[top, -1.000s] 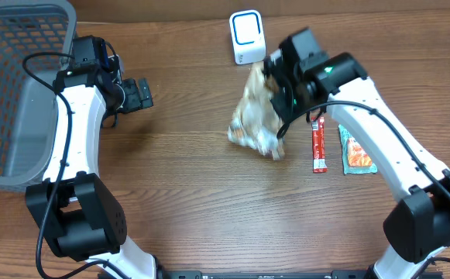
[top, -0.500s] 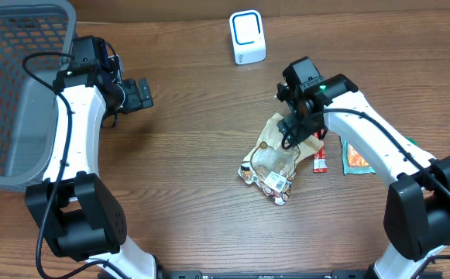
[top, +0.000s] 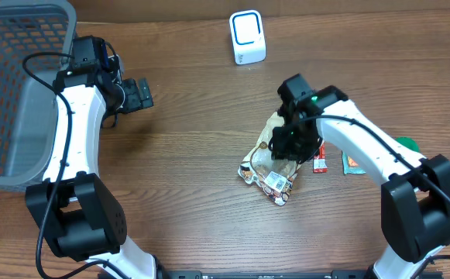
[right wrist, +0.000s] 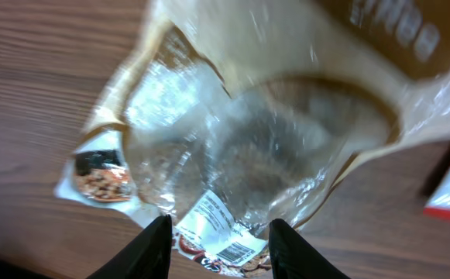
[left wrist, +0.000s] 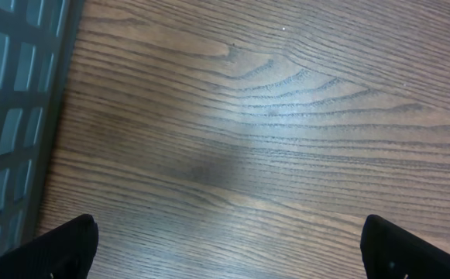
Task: Scan the item barcode
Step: 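Carry the PanTree bag right and lower it beside the red stick, then open the right gripper and release the bag onto the pile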
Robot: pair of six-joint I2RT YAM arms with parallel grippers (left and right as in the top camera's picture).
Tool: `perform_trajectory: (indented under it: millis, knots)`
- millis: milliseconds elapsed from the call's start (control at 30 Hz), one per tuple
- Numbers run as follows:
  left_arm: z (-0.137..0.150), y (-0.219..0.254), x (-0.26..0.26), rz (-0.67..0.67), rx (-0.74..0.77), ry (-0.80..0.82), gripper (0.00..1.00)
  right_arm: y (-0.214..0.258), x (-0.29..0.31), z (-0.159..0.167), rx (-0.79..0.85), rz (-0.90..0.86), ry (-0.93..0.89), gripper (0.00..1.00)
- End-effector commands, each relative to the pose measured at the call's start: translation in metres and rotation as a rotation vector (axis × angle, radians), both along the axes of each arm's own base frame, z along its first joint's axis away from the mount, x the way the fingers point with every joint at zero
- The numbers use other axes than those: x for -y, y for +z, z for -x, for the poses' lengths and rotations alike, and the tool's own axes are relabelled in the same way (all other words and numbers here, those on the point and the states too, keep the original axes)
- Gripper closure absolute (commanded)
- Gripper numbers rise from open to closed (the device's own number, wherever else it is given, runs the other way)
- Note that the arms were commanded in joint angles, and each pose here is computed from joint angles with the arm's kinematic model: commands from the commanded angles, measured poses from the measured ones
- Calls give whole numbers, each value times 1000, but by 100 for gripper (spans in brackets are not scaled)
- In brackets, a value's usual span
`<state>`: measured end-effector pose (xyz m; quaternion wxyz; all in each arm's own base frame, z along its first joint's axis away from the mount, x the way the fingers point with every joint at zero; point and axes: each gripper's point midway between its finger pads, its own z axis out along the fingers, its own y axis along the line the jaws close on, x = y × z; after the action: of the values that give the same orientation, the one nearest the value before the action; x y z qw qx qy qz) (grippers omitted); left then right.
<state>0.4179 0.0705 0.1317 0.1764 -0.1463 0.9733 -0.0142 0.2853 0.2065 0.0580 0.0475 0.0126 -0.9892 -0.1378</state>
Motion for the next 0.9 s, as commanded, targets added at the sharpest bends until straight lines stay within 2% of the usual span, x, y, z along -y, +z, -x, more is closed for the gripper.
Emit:
perform_trajectory:
  millis: [0, 167, 467, 667, 867]
  knots:
    - [-5, 6, 1, -12, 17, -21, 0, -16, 6, 12, -41, 74, -132, 58]
    - [-5, 6, 1, -12, 17, -21, 0, -39, 9, 17, -7, 120, -153, 58]
    - [-5, 6, 1, -12, 17, -22, 0, -44, 51, -26, 244, 345, -178, 59]
    - [-6, 6, 1, -12, 18, -22, 0, -40, 73, -38, 300, 435, -177, 63]
    - [-5, 6, 1, -12, 17, -22, 0, -40, 83, -38, 295, 461, 27, 63]
